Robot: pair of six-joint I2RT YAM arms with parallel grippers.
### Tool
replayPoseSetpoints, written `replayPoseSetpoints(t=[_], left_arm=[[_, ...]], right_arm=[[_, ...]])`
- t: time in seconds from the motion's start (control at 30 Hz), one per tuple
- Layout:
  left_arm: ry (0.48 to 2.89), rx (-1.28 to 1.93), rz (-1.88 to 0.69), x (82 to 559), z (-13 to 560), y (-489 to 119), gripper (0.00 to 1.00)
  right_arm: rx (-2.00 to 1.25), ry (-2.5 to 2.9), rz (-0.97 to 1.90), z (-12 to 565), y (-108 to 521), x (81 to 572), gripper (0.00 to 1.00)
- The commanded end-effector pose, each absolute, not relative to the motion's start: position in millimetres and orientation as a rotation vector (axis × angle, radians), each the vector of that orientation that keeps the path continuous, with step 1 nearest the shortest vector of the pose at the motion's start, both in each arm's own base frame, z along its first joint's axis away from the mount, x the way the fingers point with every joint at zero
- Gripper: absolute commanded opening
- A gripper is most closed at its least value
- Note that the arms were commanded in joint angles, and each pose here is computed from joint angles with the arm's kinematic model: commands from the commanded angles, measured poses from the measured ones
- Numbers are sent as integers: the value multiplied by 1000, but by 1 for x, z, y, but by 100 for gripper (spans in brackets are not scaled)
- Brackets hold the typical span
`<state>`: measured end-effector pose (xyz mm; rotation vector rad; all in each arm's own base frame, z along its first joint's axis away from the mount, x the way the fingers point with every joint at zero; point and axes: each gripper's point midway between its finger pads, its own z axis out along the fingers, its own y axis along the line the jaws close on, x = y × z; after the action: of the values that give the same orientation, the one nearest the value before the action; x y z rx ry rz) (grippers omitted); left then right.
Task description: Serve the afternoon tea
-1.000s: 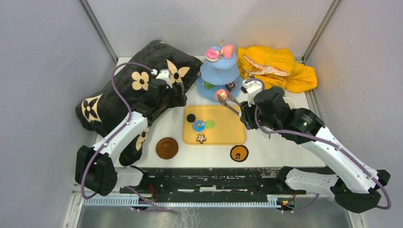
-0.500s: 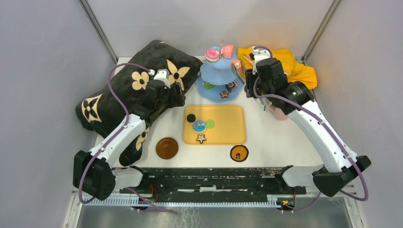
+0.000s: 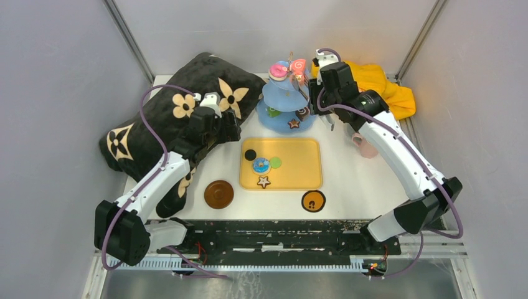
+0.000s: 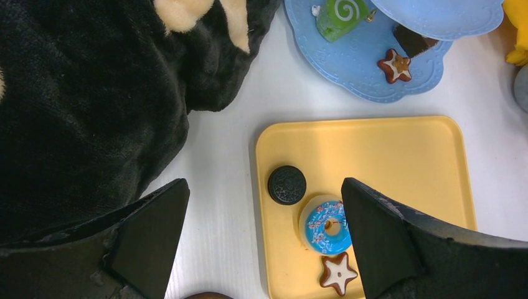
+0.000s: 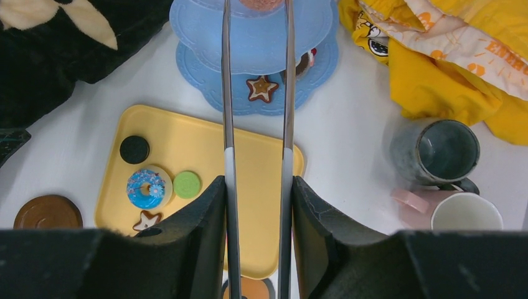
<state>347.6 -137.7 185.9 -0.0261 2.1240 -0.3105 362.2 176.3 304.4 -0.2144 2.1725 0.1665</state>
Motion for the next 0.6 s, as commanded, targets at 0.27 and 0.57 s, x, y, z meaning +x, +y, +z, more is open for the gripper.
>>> replayPoseSetpoints(t=[0.27,0.57], left_arm=[[2081,-36,-297,351,200,-134,99],[2076,-35,-305,349,201,-134,99]], right_arm=[[-188,2081,263,328,195,387,22],[-167,2071,273,329,195,387,44]])
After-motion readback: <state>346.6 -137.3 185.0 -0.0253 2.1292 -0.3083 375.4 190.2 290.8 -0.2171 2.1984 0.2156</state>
